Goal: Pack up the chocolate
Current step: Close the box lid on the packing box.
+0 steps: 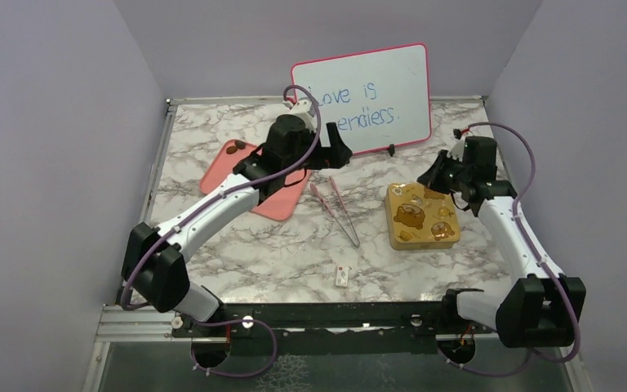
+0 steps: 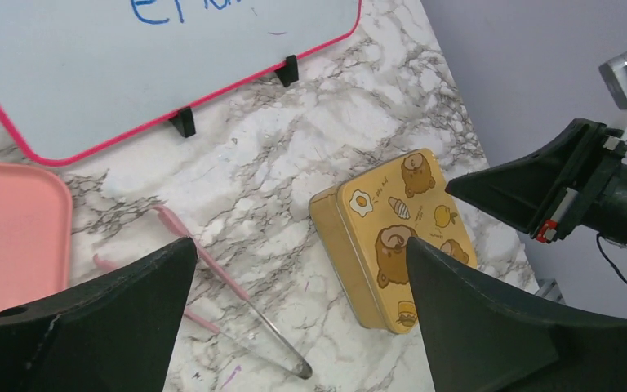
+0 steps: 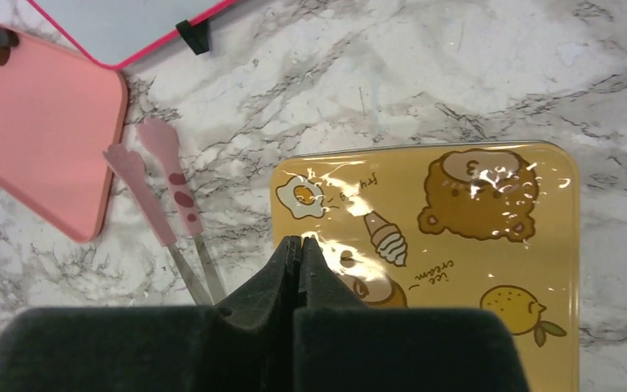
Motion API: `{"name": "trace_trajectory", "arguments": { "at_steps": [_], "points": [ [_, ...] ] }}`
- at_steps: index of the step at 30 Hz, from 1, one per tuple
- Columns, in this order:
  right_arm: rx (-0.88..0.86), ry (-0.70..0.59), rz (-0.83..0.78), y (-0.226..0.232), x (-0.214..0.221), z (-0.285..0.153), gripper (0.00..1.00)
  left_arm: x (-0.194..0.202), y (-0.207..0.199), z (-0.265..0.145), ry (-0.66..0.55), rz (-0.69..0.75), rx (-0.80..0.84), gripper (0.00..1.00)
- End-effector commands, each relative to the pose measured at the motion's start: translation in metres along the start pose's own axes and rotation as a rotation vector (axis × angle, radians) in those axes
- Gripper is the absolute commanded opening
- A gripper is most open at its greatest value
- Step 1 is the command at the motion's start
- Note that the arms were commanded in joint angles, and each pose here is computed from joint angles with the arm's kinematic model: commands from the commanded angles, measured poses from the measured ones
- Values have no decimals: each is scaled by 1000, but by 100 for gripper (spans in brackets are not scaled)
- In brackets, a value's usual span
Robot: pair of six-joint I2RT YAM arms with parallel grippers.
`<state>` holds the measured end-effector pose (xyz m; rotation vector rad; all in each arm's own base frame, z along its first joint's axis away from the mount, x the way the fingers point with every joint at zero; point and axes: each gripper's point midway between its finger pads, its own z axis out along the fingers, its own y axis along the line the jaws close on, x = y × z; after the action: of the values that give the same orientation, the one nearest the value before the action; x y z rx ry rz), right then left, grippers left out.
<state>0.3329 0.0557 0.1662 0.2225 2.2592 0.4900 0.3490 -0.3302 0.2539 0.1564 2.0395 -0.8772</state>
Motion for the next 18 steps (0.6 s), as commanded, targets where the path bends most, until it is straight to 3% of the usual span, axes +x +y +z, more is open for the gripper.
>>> {"name": "trace_trajectory", "arguments": {
  "at_steps": [1, 9, 13, 18],
  "points": [
    [19, 40, -21, 9, 7, 8, 1, -5, -5, -37, 13, 74, 82, 99],
    [53, 145, -81, 9, 46, 60, 1, 28, 24, -95, 106, 182, 36, 99],
    [194, 335, -76, -27, 87, 82, 1, 38, 27, -120, 84, 214, 52, 99],
    [187, 249, -86, -19, 61, 75, 1, 60, 42, -129, 105, 240, 36, 99]
  ]
}}
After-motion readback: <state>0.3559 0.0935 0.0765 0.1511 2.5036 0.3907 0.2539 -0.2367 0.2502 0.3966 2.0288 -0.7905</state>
